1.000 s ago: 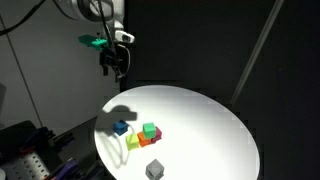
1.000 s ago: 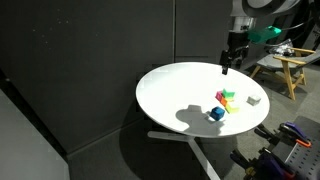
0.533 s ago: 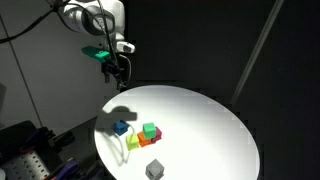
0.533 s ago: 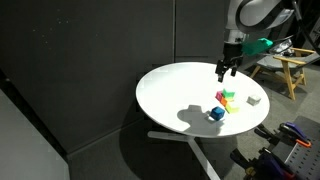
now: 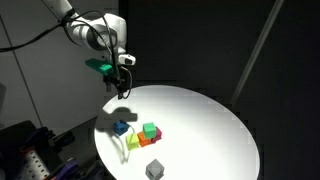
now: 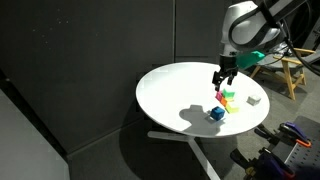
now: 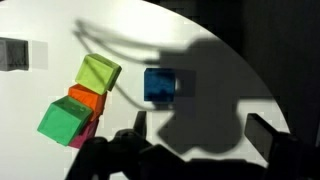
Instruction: Put the blue block on top of the yellow block.
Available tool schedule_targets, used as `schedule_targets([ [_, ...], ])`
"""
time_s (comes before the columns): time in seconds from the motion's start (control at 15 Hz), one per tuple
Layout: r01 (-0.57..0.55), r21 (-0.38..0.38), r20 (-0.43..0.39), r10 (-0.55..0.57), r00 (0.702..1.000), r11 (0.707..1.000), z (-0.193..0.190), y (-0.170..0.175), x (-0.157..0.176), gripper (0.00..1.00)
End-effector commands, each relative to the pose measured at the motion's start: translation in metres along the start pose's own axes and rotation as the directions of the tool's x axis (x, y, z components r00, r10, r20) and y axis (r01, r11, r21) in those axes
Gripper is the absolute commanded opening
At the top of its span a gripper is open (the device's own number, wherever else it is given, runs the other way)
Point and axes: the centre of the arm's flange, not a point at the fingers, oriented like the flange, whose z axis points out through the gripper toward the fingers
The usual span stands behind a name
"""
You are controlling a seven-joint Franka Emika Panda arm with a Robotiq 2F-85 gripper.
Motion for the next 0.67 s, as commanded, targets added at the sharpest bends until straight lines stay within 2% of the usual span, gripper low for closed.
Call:
schedule_targets([
  [0.0,-0.01,-0.005,0.024,0.01,1.0,1.0,0.024,0.001,0.011,1.0],
  [0.6,-0.038,-0.024,0.11,0.041,0.993,0.999,0.076,0.014,0.017,1.0],
])
